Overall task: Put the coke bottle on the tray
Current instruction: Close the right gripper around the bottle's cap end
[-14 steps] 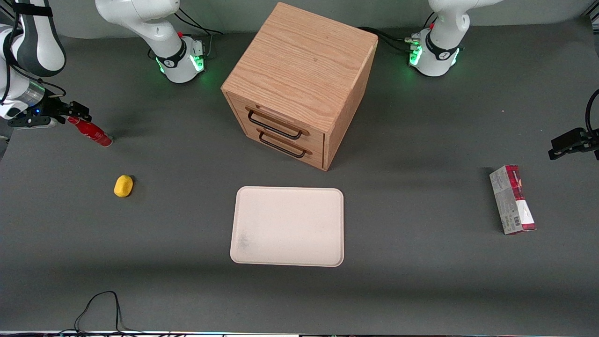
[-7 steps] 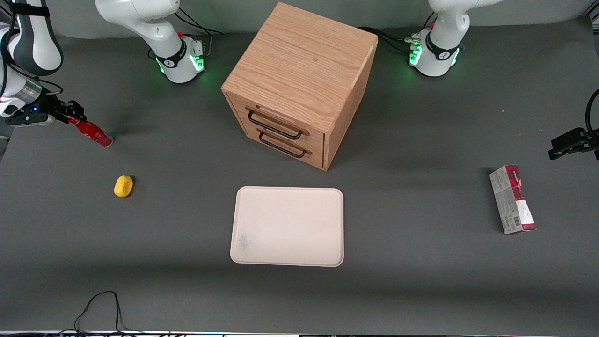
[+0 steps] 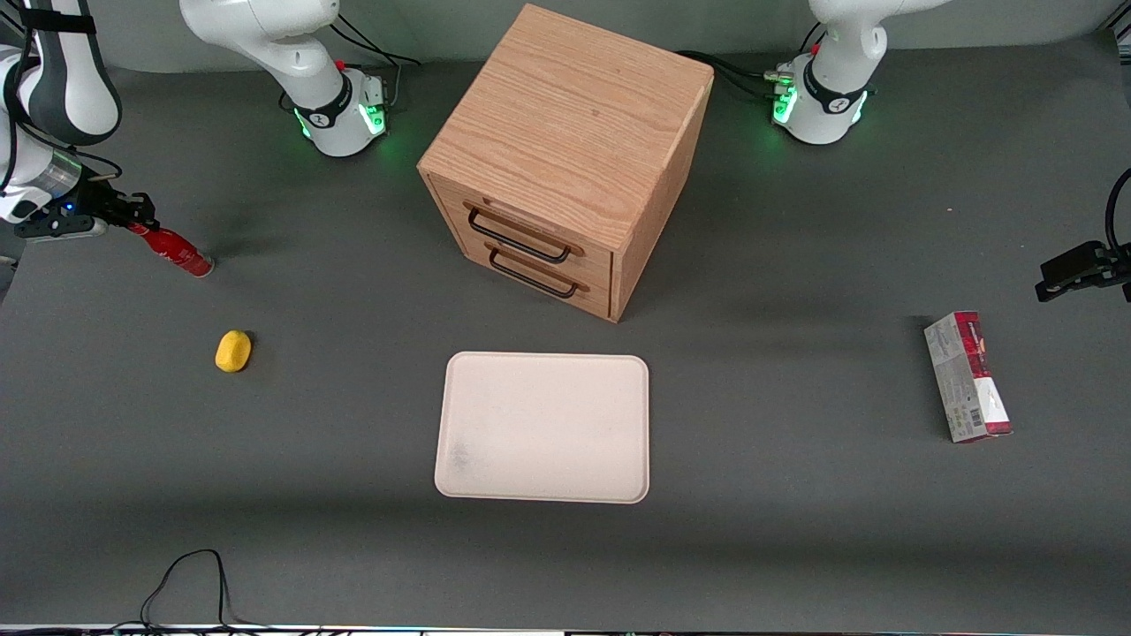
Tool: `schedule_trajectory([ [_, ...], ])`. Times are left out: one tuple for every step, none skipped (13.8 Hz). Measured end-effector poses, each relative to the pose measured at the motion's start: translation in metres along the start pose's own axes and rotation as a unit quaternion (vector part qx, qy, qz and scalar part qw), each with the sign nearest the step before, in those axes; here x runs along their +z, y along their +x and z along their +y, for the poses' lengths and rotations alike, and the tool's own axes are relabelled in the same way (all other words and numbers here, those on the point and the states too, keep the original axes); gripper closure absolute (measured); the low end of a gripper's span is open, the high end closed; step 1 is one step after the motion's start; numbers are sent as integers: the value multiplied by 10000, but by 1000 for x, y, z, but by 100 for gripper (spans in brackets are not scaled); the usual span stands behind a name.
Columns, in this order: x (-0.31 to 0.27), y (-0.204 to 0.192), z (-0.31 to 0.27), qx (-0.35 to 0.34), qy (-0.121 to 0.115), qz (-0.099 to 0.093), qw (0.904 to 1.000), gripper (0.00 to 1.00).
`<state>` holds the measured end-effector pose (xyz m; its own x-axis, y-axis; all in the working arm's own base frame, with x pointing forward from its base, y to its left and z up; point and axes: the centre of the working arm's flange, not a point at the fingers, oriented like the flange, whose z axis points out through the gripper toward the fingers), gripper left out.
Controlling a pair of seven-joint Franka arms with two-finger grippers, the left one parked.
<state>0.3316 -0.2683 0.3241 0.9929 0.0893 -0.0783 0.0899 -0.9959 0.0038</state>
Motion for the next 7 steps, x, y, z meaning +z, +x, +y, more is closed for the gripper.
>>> schedule_trajectory([
  [-4, 7, -8, -65, -14, -87, 9999, 69],
  [-13, 17, -19, -85, -50, -221, 9997, 69],
  [-27, 30, -32, -77, -121, -358, 9993, 69],
  [-46, 46, -46, -58, -206, -454, 9987, 69],
  [-70, 63, -63, -50, -242, -503, 9984, 69],
  [-98, 79, -83, -64, -226, -513, 9984, 69],
  [-130, 95, -104, -74, -204, -512, 9984, 69],
])
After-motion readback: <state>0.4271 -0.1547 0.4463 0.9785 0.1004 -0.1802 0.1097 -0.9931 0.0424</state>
